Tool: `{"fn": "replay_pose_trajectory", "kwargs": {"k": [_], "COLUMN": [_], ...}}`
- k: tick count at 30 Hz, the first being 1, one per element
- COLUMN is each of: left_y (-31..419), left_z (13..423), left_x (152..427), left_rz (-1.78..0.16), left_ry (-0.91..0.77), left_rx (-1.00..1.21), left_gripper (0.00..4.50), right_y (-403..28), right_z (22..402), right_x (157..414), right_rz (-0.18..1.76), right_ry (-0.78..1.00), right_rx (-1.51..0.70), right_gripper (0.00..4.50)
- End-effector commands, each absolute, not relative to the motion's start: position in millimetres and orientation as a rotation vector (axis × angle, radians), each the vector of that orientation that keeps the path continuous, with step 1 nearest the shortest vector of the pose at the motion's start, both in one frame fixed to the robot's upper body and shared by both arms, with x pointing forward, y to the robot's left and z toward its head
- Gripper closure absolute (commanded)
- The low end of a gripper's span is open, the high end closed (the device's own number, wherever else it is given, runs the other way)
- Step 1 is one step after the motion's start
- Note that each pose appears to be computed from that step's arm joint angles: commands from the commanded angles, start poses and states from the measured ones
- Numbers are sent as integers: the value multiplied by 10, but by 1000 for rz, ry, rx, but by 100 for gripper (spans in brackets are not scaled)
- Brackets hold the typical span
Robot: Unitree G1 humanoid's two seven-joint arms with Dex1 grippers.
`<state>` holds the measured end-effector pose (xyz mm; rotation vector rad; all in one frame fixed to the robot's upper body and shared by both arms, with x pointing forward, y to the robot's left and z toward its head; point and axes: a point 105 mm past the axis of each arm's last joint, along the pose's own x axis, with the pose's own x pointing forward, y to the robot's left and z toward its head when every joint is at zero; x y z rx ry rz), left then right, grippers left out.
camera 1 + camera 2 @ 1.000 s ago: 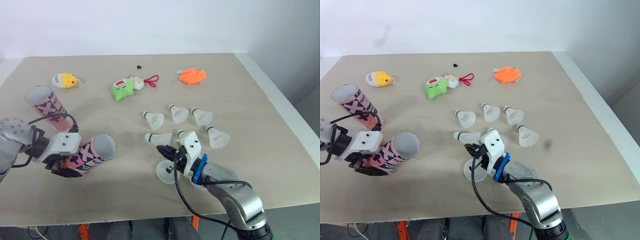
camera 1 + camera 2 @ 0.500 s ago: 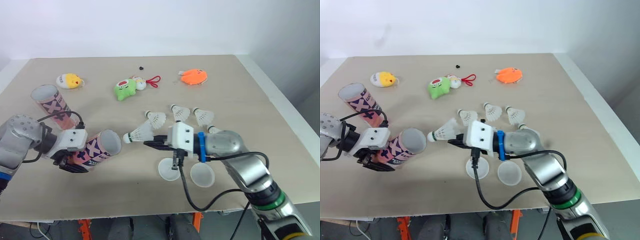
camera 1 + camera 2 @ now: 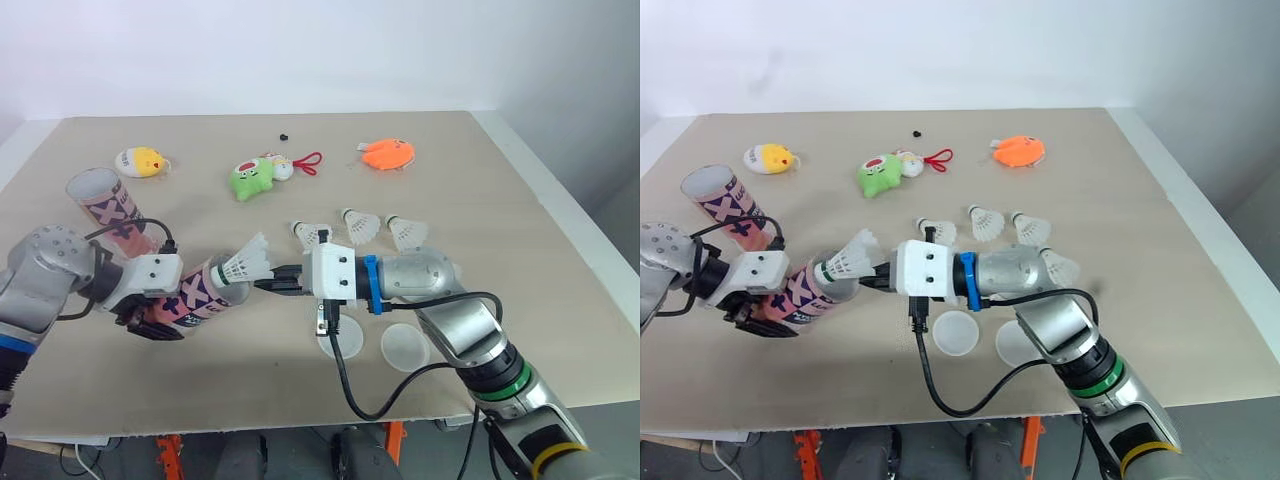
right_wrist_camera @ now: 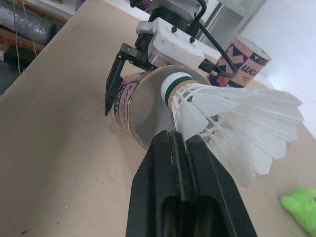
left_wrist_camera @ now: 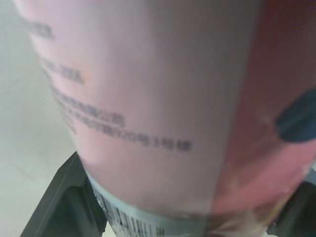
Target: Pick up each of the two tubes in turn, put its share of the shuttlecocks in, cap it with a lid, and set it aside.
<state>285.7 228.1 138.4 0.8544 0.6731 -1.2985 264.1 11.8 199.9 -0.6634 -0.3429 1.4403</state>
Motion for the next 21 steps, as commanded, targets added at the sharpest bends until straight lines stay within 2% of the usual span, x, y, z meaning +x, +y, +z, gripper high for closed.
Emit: {"fn": "replay_pose_trajectory", "kwargs": {"k": [1,2,3,4,6,7,8,9,10,12,15,21], "left_y": [2217,2210,2204,2198,2184,2178,2170,2164,2162,2166,2168,2125], "left_z": [1306,1313,1319,1324,1324,1322,1323,1323,1322,1317,1313,1295], "left_x": [2872,2881,2888,2897,2908,2911,2911,2908,2906,2905,2921,2946], "left_rz": [-1327,-1328,-1329,-1329,-1331,-1332,-1332,-1333,-1333,-1330,-1325,-1334], "left_ry": [680,677,674,671,666,664,661,659,658,656,652,640], "left_rx": [849,850,851,850,850,850,847,842,841,841,840,835], "left_gripper": [118,118,118,118,118,118,118,118,118,118,118,118], "right_y": [104,91,78,58,-2,-57,-161,-272,-415,-654,-948,-1161], "right_z": [2098,2124,2144,2161,2161,2164,2146,2115,2065,1947,1761,1493], "right_x": [2597,2598,2599,2597,2593,2602,2626,2642,2664,2664,2537,2329], "right_rz": [1426,1416,1408,1393,1354,1311,1238,1167,1074,925,759,648], "right_ry": [-381,-382,-383,-381,-366,-355,-338,-316,-301,-273,-206,-38], "right_rx": [-641,-623,-609,-588,-549,-505,-470,-436,-417,-416,-367,-231], "right_gripper": [334,304,248,238,142,125,63,29,14,14,14,14]}}
